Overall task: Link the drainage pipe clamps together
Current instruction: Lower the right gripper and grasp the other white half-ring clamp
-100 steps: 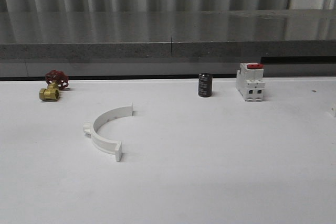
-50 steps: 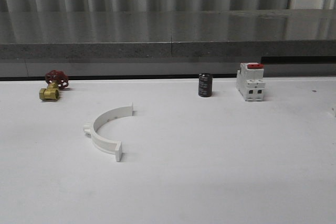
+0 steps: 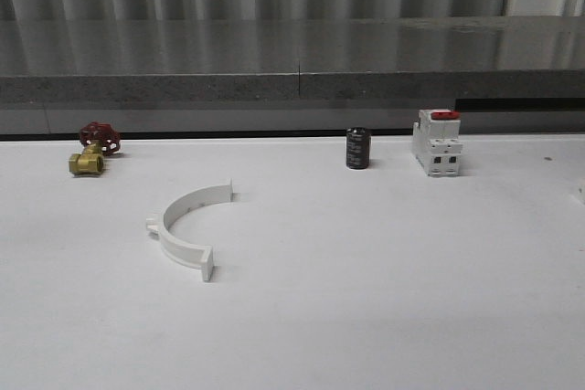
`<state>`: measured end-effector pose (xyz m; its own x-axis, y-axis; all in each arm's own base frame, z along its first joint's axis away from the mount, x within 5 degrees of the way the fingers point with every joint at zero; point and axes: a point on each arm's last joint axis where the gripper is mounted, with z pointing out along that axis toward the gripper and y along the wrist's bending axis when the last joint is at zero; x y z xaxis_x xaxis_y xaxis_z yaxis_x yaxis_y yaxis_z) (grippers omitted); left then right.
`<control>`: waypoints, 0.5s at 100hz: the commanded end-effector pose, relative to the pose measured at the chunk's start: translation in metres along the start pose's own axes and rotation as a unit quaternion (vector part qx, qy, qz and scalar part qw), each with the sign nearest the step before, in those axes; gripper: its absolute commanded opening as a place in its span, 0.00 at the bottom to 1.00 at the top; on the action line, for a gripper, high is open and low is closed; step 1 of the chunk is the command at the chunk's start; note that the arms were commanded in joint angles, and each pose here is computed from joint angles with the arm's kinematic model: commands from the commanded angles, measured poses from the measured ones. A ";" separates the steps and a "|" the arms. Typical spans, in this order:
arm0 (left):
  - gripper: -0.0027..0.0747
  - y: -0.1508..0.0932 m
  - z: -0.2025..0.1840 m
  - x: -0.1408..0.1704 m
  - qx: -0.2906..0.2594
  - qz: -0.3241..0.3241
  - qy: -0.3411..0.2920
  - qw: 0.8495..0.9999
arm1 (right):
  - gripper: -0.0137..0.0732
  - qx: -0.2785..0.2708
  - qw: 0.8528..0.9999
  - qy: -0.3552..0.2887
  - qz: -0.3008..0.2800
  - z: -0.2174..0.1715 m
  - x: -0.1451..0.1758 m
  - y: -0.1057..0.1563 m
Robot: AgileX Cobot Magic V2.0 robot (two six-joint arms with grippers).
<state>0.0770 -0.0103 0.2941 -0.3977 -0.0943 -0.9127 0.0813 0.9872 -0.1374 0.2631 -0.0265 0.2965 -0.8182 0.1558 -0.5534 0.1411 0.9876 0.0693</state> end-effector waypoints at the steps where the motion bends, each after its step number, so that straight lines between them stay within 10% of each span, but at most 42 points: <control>1: 0.01 -0.003 -0.004 -0.014 0.010 0.000 -0.045 0.999 | 0.72 0.018 1.000 -0.019 -0.004 0.006 -0.022 -0.016; 50: 0.01 -0.003 -0.004 -0.014 0.010 0.000 -0.045 0.999 | 0.72 0.034 0.997 0.072 -0.022 0.113 -0.039 -0.053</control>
<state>0.0770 -0.0103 0.2941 -0.3977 -0.0943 -0.9127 0.0813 0.9872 -0.1374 0.3432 -0.0829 0.2065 -0.9242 0.1399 -0.3554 0.1476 0.9890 0.0054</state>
